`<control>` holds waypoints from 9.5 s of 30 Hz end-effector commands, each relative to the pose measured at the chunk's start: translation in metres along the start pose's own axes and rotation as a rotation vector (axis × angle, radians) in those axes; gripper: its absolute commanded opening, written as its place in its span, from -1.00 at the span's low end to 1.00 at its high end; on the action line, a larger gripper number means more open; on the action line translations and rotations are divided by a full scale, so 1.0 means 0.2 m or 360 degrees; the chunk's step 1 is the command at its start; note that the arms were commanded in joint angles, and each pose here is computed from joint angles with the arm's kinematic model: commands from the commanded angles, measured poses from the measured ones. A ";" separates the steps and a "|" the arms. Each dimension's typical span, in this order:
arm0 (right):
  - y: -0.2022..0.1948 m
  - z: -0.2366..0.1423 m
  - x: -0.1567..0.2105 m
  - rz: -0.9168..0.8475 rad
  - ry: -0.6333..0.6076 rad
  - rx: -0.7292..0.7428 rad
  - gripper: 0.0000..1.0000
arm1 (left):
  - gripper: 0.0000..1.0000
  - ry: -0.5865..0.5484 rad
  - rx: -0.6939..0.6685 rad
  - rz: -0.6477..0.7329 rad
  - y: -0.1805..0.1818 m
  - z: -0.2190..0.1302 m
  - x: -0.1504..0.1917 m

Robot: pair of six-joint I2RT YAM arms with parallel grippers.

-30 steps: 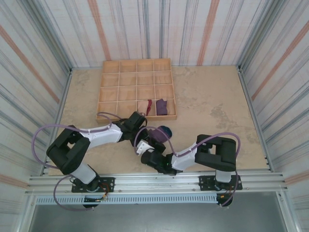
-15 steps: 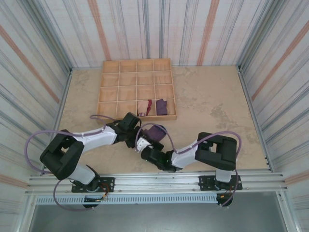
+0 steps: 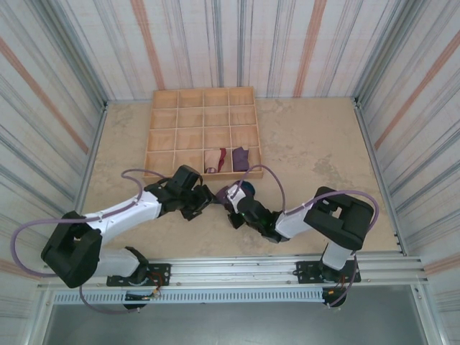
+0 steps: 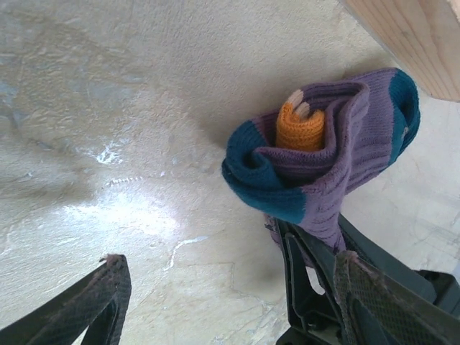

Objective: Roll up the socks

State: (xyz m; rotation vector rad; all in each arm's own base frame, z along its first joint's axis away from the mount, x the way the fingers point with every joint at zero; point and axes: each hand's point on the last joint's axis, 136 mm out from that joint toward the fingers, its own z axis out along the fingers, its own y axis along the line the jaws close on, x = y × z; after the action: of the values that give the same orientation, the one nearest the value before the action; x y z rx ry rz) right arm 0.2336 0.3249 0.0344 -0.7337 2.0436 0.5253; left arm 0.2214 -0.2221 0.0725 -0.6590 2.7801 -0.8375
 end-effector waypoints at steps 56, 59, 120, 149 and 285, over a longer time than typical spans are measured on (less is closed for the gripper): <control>-0.39 -0.25 0.38 0.1774 0.0571 -0.0396 -0.13 | -1.00 -0.0023 -0.0175 0.0292 -0.20 0.54 -0.08; -0.39 -0.33 0.31 0.1504 0.0621 -0.0208 0.01 | -1.00 -0.0016 -0.0225 0.0387 -0.19 0.50 -0.09; -0.19 -0.11 0.34 0.0929 0.0467 -0.0391 -1.00 | 0.51 0.0029 0.0124 0.0265 -0.25 0.05 -0.12; -0.46 -0.17 0.48 0.2033 0.0695 -0.0166 -1.00 | -0.34 0.0157 0.0272 0.0232 -0.36 0.57 0.01; 0.06 0.73 -0.79 0.1381 0.0576 -0.0052 0.12 | 0.97 -0.0239 0.0031 0.0331 0.26 -0.73 -0.46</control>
State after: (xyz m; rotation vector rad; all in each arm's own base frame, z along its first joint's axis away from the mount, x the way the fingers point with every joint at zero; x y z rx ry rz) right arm 0.3883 0.4784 0.0644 0.1687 2.7009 1.0091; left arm 0.2370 -0.0780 0.1582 -0.4390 2.6608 -0.7911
